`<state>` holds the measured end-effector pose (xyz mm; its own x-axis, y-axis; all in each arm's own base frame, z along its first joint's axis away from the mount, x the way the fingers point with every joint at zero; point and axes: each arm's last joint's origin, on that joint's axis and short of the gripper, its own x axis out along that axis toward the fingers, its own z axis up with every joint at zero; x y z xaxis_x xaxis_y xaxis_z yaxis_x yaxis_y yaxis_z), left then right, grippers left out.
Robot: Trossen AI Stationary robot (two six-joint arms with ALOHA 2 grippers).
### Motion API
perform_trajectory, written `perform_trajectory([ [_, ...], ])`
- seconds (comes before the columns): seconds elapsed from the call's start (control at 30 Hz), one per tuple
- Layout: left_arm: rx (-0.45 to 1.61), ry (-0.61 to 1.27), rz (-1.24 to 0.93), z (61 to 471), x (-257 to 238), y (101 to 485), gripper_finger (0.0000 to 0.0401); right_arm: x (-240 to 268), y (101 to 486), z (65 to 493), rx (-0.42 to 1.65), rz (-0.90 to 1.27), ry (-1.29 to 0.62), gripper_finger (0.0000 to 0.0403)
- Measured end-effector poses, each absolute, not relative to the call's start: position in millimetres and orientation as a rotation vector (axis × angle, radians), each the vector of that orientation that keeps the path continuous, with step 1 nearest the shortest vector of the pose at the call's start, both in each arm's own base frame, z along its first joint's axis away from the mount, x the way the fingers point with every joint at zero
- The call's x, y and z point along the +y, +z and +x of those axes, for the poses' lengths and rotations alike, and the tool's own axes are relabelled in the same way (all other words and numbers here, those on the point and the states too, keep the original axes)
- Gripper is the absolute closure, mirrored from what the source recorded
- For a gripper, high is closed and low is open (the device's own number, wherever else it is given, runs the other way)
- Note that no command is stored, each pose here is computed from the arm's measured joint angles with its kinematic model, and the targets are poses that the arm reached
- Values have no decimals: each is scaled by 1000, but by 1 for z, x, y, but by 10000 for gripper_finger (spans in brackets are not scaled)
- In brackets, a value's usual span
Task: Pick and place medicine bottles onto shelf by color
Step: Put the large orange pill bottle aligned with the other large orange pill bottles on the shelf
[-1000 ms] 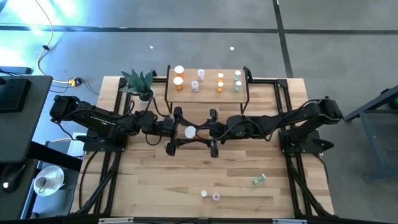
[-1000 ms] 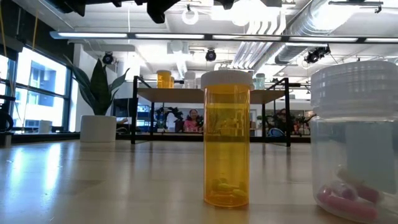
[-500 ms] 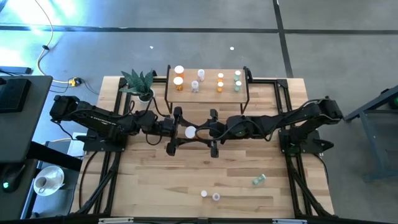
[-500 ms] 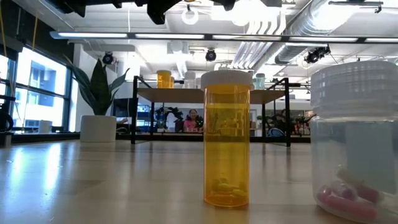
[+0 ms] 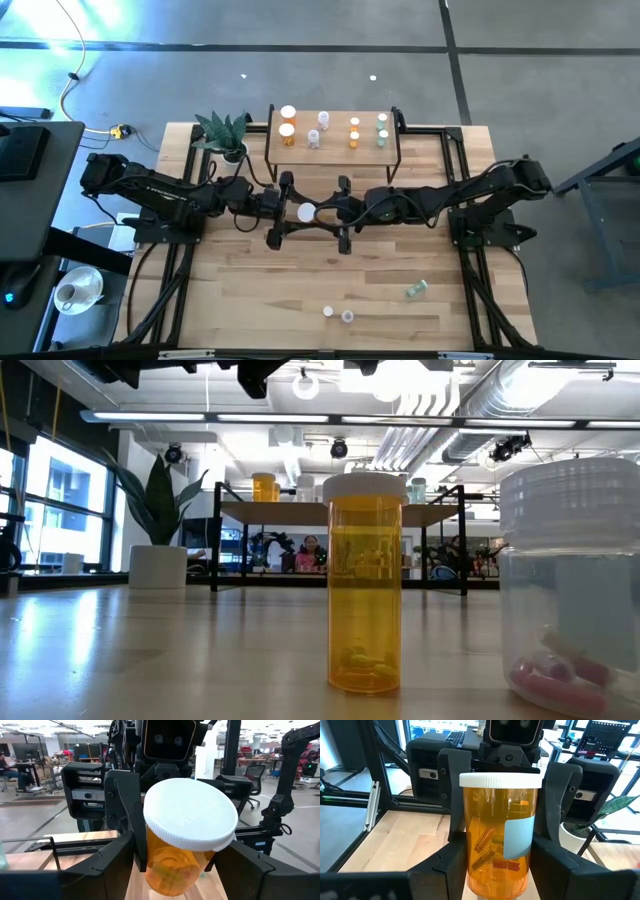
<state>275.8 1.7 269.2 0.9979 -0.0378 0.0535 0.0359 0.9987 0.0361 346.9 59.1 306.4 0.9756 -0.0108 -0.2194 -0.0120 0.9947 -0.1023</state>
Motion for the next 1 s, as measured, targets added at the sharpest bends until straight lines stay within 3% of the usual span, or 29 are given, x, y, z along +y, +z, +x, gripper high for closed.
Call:
perform_trajectory([
  [1.0,-62,-9,-48,276,2,271,111,59,304,348,223,-71,0,228],
])
